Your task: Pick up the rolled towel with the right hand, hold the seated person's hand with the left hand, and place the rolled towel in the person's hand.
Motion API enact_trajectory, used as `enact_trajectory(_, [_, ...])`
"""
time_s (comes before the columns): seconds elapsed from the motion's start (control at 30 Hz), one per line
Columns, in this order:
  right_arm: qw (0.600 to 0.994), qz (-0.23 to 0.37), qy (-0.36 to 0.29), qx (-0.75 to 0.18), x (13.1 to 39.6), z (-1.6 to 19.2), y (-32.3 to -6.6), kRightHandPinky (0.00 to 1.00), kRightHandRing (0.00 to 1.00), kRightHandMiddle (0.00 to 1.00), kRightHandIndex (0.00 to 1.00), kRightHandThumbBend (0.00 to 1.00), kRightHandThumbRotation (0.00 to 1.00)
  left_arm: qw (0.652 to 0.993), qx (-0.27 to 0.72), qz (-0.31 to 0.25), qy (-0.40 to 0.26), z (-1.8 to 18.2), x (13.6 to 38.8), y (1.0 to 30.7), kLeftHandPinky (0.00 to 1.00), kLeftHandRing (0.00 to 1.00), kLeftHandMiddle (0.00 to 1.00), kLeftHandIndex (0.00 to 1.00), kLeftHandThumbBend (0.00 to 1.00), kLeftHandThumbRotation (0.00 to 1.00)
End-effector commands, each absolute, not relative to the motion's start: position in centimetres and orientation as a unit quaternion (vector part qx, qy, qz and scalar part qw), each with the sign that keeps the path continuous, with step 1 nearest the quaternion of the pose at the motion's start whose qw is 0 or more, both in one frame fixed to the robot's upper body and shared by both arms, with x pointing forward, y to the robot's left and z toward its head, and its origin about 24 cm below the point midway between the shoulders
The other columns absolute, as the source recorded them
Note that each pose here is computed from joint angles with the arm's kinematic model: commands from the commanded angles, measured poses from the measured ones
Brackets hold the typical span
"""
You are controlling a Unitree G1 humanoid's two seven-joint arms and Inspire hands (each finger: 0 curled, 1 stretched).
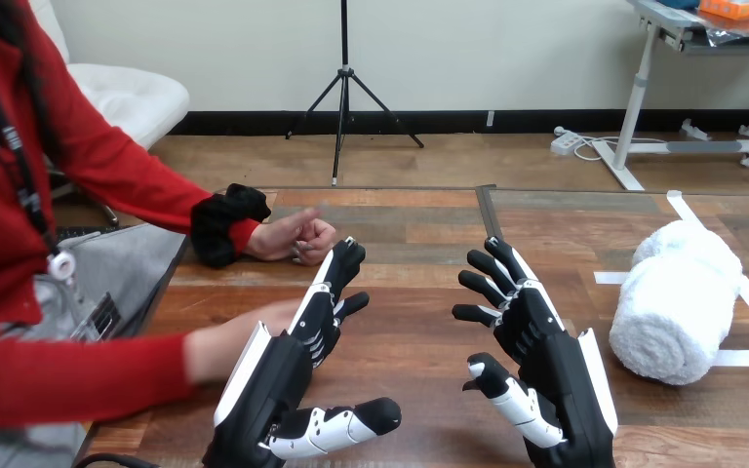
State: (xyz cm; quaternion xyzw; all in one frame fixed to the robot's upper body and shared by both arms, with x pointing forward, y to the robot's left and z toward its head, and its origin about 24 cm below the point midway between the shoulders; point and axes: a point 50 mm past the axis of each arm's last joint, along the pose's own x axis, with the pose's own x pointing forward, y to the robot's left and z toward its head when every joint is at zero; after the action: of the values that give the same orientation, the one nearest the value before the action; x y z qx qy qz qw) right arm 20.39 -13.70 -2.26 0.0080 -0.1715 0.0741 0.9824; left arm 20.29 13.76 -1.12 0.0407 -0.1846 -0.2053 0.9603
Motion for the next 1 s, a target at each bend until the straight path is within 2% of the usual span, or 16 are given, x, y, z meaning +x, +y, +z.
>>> enact_trajectory(0.0, [0.973, 0.078, -0.215, 0.008, 22.19, -0.56, -13.58, 0.74, 0.86, 0.89, 0.92, 1.00, 0.67, 0.954, 0.037, -0.195, -0.225, 0.48, 21.57, 13.81, 0.93, 1.00, 1.00, 1.00, 1.00, 0.59])
enact_trajectory(0.97, [0.975, 0.072, -0.208, 0.005, 22.81, -0.42, -14.11, 0.74, 0.85, 0.88, 0.91, 1.00, 0.66, 0.954, 0.037, -0.190, -0.230, 0.64, 22.00, 13.62, 0.93, 1.00, 1.00, 1.00, 1.00, 0.58])
